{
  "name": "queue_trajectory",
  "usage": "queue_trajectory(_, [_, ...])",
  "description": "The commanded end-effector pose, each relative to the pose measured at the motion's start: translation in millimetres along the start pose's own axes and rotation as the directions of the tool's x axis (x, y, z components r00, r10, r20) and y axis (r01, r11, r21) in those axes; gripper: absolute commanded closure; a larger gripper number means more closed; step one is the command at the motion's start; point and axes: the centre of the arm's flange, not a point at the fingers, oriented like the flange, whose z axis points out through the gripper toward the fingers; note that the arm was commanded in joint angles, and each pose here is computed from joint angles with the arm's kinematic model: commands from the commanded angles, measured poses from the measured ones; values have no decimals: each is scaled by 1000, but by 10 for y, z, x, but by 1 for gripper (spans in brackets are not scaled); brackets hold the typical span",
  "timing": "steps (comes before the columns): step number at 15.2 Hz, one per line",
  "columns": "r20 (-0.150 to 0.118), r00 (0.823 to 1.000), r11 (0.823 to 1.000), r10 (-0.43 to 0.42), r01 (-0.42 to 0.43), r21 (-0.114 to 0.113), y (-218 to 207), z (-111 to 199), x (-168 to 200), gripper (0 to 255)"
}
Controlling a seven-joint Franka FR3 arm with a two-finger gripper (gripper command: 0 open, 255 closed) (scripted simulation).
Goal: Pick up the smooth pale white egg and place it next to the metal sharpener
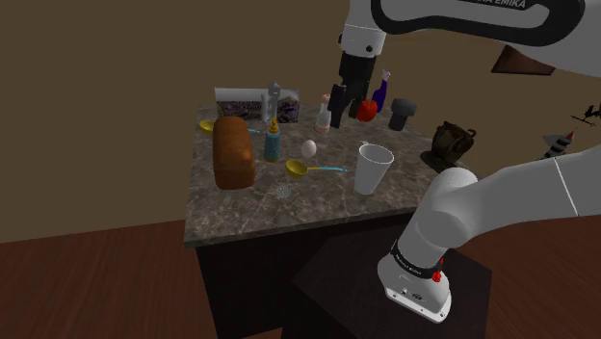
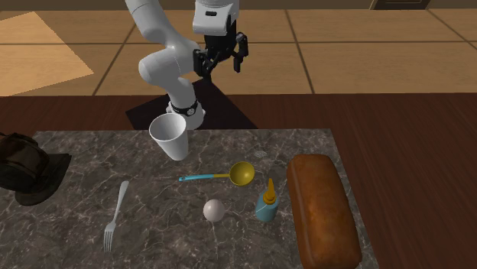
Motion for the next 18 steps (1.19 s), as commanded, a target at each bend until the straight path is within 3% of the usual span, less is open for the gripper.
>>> queue_trajectory(1, [0,1000,1000,0,0,0,0,0,0,0])
queue_trajectory(9, [-143,988,998,63,-59,37,625,737,284,0])
queue_trajectory(18, [-296,945,989,138,-117,88,1323,1535,684,0])
